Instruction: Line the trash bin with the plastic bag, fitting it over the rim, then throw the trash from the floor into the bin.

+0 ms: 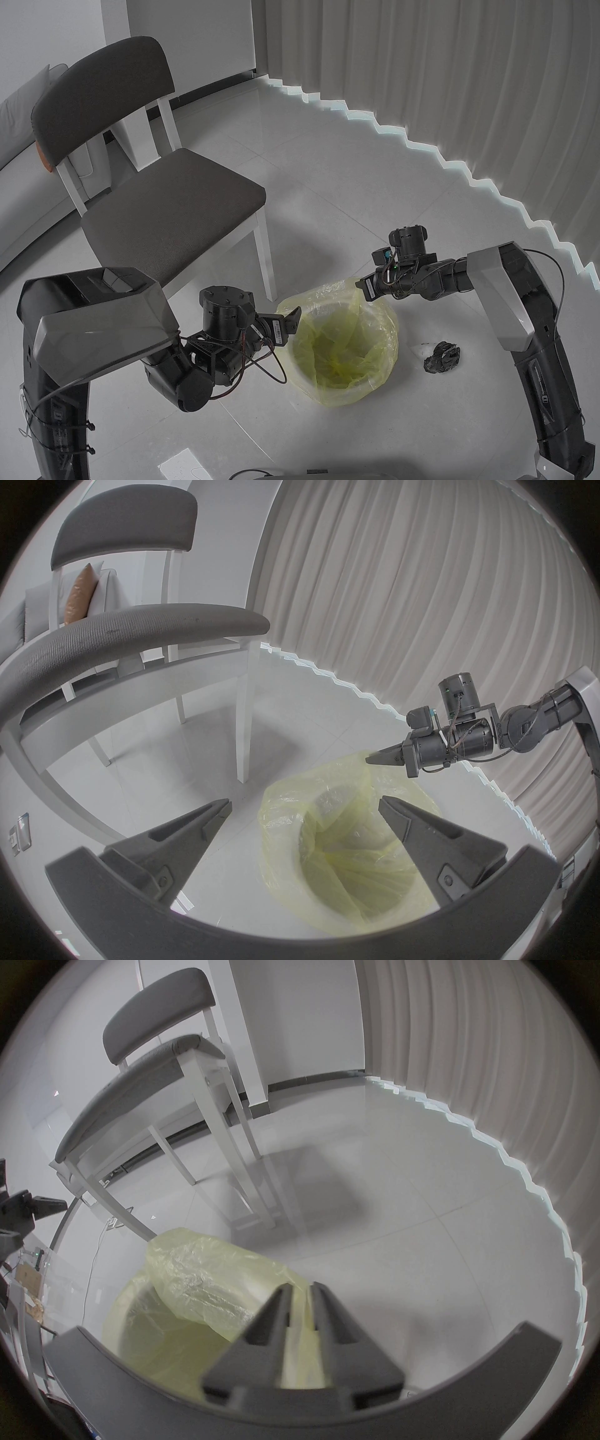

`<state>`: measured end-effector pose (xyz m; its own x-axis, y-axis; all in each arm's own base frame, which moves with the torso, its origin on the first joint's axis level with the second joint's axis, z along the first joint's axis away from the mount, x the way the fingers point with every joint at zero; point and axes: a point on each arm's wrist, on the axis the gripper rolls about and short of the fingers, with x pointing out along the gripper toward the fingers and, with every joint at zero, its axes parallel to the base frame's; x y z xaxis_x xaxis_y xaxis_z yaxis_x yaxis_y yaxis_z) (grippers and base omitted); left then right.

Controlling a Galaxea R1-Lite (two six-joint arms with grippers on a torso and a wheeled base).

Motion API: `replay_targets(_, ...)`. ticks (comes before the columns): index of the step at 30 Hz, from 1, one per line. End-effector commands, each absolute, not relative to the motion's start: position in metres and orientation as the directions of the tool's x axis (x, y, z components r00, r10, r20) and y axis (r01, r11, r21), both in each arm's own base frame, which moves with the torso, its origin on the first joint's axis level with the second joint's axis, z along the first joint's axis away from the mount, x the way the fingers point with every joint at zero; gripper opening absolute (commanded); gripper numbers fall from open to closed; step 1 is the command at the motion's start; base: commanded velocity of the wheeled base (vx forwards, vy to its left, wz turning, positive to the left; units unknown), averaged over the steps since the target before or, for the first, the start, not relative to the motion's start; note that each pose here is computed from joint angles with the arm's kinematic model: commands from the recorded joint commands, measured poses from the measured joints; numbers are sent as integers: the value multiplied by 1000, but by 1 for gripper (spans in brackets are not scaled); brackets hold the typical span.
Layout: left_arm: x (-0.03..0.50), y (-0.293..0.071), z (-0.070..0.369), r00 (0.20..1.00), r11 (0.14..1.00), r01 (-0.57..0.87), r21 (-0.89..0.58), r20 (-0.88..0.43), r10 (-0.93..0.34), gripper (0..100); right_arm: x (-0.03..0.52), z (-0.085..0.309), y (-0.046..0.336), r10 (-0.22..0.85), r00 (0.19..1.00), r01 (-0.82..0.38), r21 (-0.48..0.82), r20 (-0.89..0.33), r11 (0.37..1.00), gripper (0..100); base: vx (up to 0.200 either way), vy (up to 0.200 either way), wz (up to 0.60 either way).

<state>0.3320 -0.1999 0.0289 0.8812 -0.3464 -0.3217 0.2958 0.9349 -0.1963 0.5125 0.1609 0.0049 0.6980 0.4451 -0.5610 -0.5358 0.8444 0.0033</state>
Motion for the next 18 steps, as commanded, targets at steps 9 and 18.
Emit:
replay_targets(9, 340, -204, 7, 871, 939, 290, -187, -355, -340, 100, 505, 45, 155, 420, 737, -479, 30, -530, 877, 100, 0, 0, 0)
replay_targets(18, 367, -198, -8, 881, 948, 264, -178, -354, -312, 100, 462, 39, 116, 341, 670, -452, 3, -659, 892, 100, 0, 0, 0)
